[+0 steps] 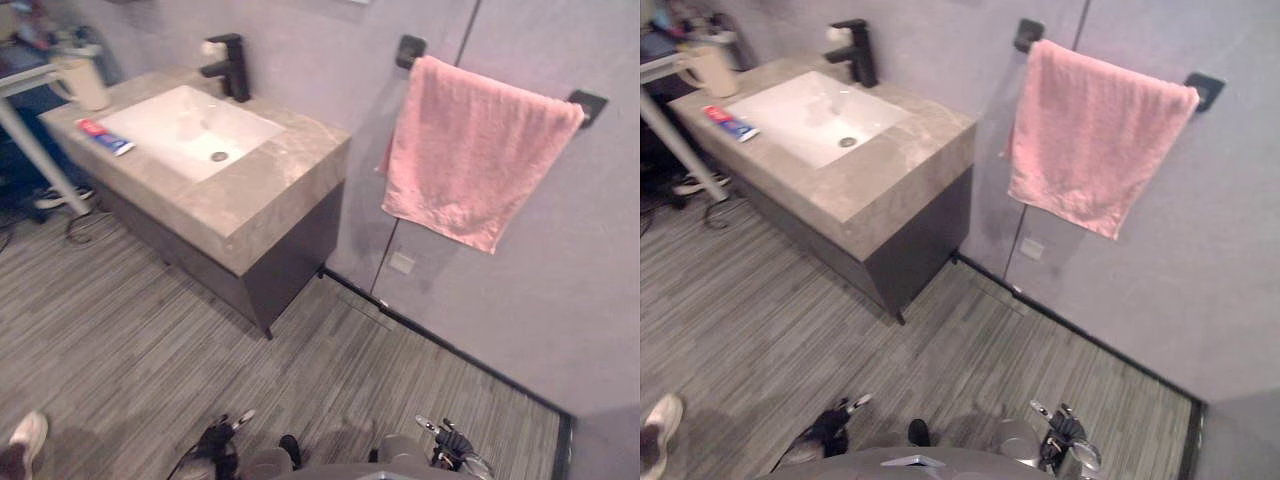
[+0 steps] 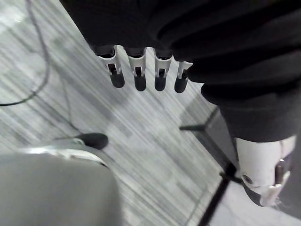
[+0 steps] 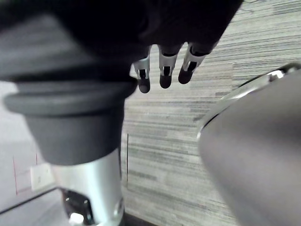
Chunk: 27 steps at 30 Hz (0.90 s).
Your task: Organize washtable
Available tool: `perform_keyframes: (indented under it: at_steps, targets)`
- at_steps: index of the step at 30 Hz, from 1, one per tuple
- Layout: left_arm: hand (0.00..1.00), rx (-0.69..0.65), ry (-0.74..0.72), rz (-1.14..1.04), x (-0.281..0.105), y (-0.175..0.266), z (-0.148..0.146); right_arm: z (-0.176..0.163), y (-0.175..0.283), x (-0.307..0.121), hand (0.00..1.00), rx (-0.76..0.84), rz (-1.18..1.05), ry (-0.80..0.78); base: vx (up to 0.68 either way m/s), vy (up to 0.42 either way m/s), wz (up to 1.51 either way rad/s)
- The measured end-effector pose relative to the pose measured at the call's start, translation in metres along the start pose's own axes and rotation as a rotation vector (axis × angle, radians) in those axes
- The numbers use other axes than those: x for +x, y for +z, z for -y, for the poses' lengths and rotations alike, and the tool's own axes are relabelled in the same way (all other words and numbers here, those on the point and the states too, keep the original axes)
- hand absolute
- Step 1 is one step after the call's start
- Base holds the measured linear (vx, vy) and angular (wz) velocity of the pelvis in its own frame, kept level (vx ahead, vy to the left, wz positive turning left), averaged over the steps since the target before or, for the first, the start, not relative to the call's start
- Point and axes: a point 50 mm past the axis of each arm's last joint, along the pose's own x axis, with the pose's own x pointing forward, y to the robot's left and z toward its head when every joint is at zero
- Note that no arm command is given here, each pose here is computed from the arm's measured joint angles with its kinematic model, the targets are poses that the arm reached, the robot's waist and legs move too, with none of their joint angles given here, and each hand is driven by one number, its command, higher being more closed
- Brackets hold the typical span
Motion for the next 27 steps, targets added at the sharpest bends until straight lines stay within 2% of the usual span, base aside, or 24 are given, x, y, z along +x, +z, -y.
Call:
perform_keyframes:
  at_steps: [4, 6, 9, 13, 16, 19, 22, 23, 27]
  targets:
    - [0.0, -0.034, 0.032, -0.138, -0.014, -0.045, -0.005, -0.014, 0.01, 0.003, 0.0, -0.107, 0.024, 0.059, -0.37, -0.133, 0.75]
    - [0.0, -0.07, -0.002, -0.18, -0.018, -0.057, 0.013, -0.011, 0.023, 0.006, 0.0, -0.152, 0.052, 0.059, -0.47, -0.066, 0.74]
    - [0.0, -0.083, -0.012, -0.241, -0.026, -0.075, 0.02, -0.008, 0.025, 0.006, 0.0, -0.225, 0.055, 0.06, -0.39, 0.017, 0.71]
    - [0.0, -0.082, 0.007, -0.161, -0.014, -0.048, 0.017, -0.004, 0.024, 0.005, 0.0, -0.214, 0.065, 0.048, -0.13, 0.046, 0.73]
    - [0.0, -0.053, 0.024, -0.111, -0.009, -0.032, 0.006, 0.013, 0.015, 0.001, 0.0, -0.153, 0.04, -0.008, 0.34, -0.077, 1.06]
    - [0.0, -0.061, -0.013, -0.003, 0.001, 0.004, 0.019, 0.027, 0.011, -0.001, 0.0, -0.088, 0.033, -0.07, 0.04, 0.125, 0.94]
    - [0.0, 0.029, -0.024, 0.103, 0.006, 0.036, 0.015, 0.016, -0.011, -0.004, 0.0, -0.017, -0.029, -0.064, -0.05, 0.197, 1.0]
    - [0.0, 0.056, -0.057, 0.122, 0.008, 0.043, 0.027, 0.023, -0.015, -0.006, 0.0, 0.026, -0.04, -0.101, -0.03, 0.149, 0.61]
    - [0.0, 0.073, -0.072, 0.082, 0.006, 0.03, 0.031, 0.029, -0.017, -0.007, 0.0, 0.066, -0.041, -0.138, -0.02, 0.075, 0.08]
